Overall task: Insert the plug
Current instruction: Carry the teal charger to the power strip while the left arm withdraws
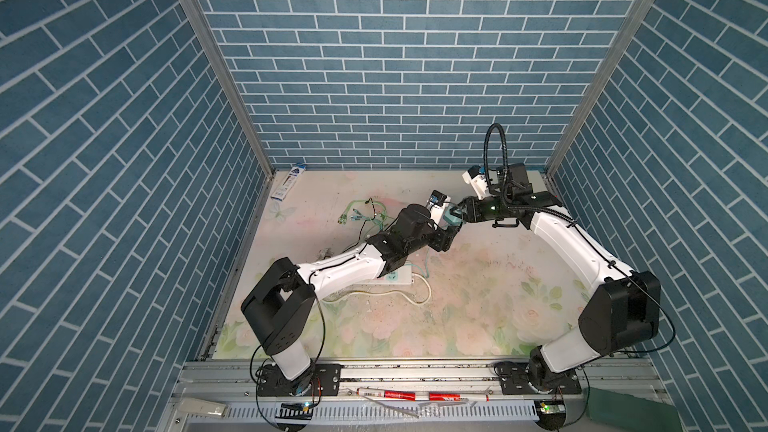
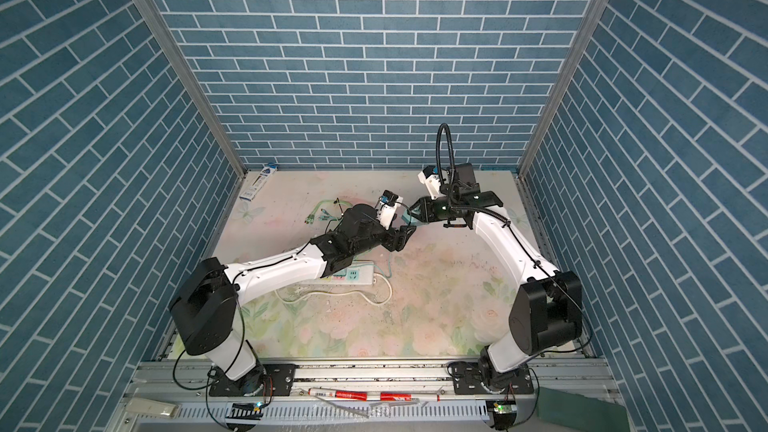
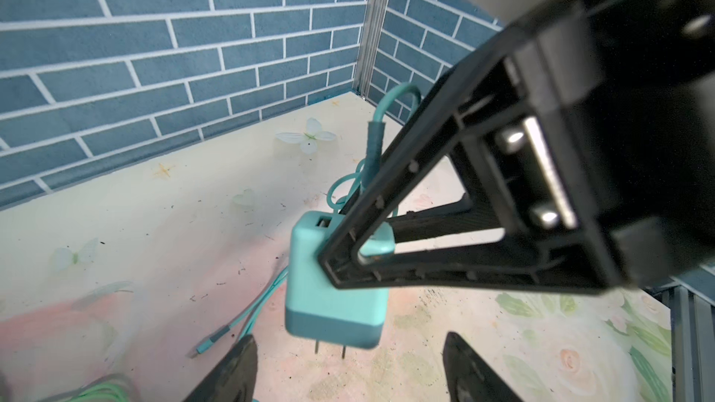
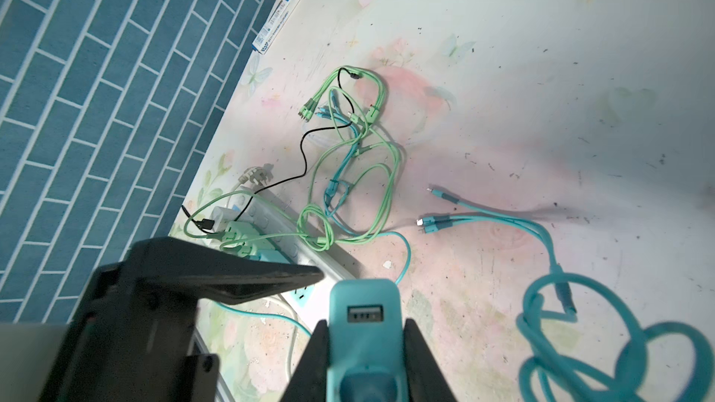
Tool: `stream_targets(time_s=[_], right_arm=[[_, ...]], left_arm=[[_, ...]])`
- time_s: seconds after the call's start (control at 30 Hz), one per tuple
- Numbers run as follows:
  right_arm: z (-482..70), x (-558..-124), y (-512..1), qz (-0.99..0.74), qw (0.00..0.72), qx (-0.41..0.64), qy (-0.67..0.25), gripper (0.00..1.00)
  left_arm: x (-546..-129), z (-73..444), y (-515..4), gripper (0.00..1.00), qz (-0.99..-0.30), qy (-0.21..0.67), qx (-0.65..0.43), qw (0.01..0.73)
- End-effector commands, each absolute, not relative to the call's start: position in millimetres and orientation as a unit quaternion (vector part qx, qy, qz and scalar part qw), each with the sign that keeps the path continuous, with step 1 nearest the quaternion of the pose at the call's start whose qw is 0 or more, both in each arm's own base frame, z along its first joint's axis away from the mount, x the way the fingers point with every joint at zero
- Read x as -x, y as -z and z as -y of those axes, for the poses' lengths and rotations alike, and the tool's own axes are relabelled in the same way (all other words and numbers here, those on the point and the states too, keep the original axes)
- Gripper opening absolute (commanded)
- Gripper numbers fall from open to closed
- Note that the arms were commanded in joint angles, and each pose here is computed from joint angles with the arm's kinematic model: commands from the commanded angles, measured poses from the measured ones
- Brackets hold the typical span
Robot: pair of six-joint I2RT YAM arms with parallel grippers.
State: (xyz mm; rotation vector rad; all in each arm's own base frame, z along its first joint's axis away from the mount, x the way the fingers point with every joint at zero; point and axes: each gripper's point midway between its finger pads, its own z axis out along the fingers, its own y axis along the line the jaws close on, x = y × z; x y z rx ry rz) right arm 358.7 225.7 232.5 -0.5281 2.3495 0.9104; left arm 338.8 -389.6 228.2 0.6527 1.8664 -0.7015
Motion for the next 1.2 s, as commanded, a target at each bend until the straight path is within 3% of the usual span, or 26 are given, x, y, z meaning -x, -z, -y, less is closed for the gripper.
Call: stream_targets(time_s=[0.0,0.23,0.5,0.9,1.17], right_arm=[[-220.0,-357.5,-236.4,-0.875,0.302,0.202,-0.321,0.00],[-226.1,-340.6,-235.7,-0.866,0.295,0.230,-0.332,0.00],[-273.9,-272.4,-242.2,-0.801,0.299,0.381,-0.352,0.00],[-328.9,-205.0,-206.2,-0.740,0.281,0.515,-0.328,0.00],[-361.1,-206.1,-171.0,-0.726,0.280,0.559,-0.288,0.00]], left_arm=[[-335.4,370.2,-243.8,0.79,-0.771,0.266,-0.263,0.515],[-335.2,294.5,-257.0,0.81,-0.808,0.158,-0.194,0.534],[-306.2,210.3,-258.1,0.83,-0.829,0.094,-0.108,0.540],[-284.0,173.4,-250.8,0.83,-0.843,0.070,-0.078,0.528],[-274.2,147.3,-233.2,0.83,-0.861,0.036,-0.035,0.506]])
